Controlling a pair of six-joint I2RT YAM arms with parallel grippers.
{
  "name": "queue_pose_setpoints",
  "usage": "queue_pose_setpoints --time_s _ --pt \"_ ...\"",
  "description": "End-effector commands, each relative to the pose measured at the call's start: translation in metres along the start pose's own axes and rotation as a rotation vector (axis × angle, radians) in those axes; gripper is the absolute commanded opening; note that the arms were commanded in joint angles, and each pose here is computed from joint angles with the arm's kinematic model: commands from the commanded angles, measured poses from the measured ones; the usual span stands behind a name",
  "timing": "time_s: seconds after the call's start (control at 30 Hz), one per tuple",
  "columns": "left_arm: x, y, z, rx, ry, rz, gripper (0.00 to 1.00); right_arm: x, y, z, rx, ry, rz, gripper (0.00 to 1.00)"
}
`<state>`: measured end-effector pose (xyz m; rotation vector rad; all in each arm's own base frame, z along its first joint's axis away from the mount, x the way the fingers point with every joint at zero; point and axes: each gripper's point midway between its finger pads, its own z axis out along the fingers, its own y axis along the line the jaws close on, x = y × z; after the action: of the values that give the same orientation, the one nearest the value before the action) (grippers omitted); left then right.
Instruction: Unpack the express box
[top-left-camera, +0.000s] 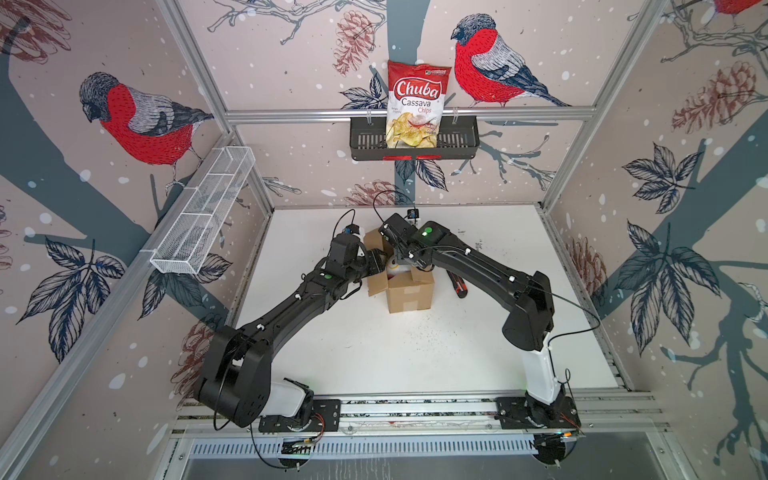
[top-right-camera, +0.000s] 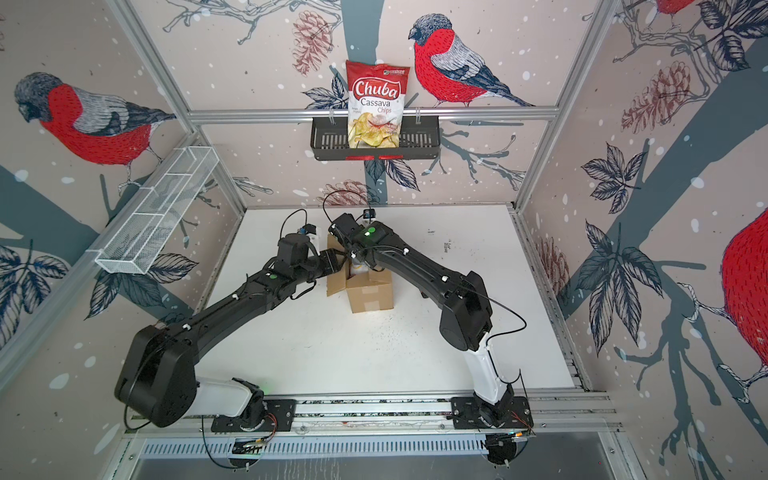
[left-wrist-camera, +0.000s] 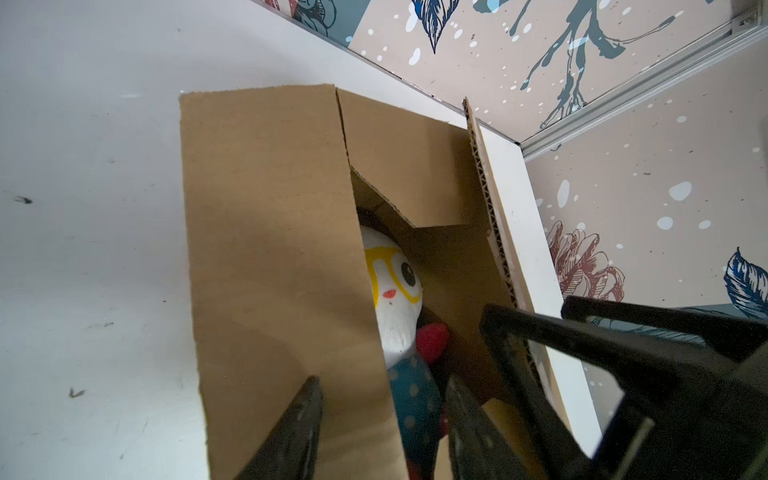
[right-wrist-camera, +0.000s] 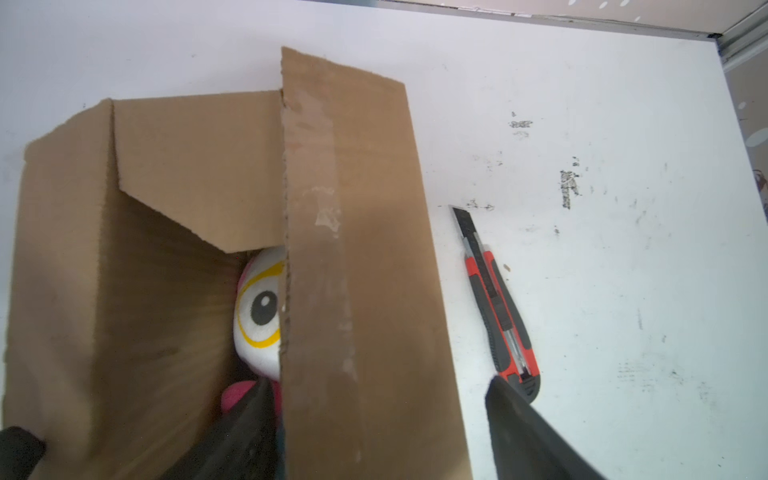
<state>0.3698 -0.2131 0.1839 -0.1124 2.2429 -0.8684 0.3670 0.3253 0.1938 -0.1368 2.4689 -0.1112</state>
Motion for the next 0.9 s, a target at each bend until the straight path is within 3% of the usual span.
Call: queue_pose_setpoints --time_s 0.0,0.33,0.57,0.73,0.87 --pt "-0.004 -0.006 0.002 0.033 -0.012 -0.007 0.49 -0.007 -0.011 -0.007 0.014 -0.016 -0.013 0.78" --pt "-0.001 0.004 0.004 -0.015 -0.007 -0.013 0.48 -0.009 -0.030 -0.012 -0.025 -0.012 0.023 0.74" --pt "0.000 0.006 0.004 -0.023 -0.006 -0.018 0.48 -0.012 -0.034 -0.015 -0.142 -0.007 0.081 0.64" --pt "0.000 0.006 0.004 -0.024 -0.006 -0.024 0.48 -0.010 -0.046 -0.015 -0.133 0.002 0.094 0.61" --pt "0.001 0.006 0.005 -0.019 -0.005 -0.033 0.48 -0.010 -0.052 -0.016 -0.147 0.010 0.103 0.53"
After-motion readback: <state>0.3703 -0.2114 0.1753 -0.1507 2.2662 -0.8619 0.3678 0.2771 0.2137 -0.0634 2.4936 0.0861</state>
